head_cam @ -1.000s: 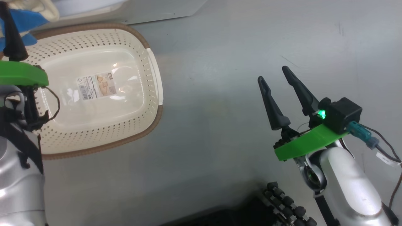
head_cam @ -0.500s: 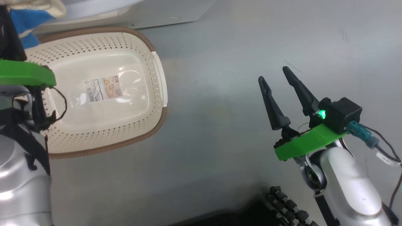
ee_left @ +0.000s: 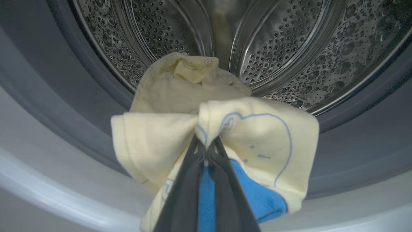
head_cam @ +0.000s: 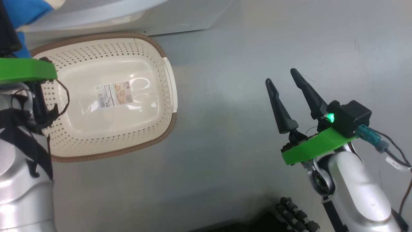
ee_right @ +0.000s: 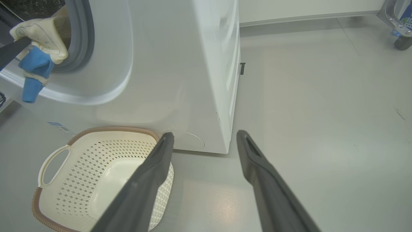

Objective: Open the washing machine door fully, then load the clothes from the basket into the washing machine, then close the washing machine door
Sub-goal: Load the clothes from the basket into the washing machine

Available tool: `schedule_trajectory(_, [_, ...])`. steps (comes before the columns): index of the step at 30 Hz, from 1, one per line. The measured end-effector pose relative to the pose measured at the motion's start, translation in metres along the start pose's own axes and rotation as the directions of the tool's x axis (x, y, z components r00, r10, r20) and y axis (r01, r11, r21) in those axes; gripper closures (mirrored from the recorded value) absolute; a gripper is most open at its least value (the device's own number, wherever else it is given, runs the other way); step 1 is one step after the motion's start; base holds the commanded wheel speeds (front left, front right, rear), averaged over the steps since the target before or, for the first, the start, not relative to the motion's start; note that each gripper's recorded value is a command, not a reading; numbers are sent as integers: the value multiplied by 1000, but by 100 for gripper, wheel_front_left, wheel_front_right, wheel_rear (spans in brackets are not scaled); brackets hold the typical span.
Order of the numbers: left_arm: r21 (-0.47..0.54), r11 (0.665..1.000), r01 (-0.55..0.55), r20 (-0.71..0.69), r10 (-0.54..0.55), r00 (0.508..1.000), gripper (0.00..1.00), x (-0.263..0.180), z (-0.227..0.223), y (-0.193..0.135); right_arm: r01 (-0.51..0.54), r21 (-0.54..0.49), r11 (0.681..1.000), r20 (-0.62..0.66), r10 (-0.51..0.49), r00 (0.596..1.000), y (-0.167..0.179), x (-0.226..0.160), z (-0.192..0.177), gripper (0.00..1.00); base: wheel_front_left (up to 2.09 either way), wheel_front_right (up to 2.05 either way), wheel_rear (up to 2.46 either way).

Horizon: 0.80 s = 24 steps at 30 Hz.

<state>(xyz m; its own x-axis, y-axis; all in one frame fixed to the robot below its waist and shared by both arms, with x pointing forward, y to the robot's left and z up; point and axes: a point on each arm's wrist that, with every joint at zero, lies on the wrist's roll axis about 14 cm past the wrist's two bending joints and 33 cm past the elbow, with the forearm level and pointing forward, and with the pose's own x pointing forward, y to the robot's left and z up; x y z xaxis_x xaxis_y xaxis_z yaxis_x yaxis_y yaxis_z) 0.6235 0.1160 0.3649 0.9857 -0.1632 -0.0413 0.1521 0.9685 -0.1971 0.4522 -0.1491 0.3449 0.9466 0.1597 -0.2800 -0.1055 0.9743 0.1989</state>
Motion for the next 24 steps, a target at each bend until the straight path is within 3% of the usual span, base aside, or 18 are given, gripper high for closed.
schedule_trajectory(8, [25,998,56,42,-57,997,100,10,16,-16,3,4,1000,8,-3,1000,0,-5,5,0,0,0,0])
schedule_trajectory(24, [100,986,132,87,-141,986,100,72,57,-51,36,16,999,-12,-35,999,-6,-25,4,0,0,0,0])
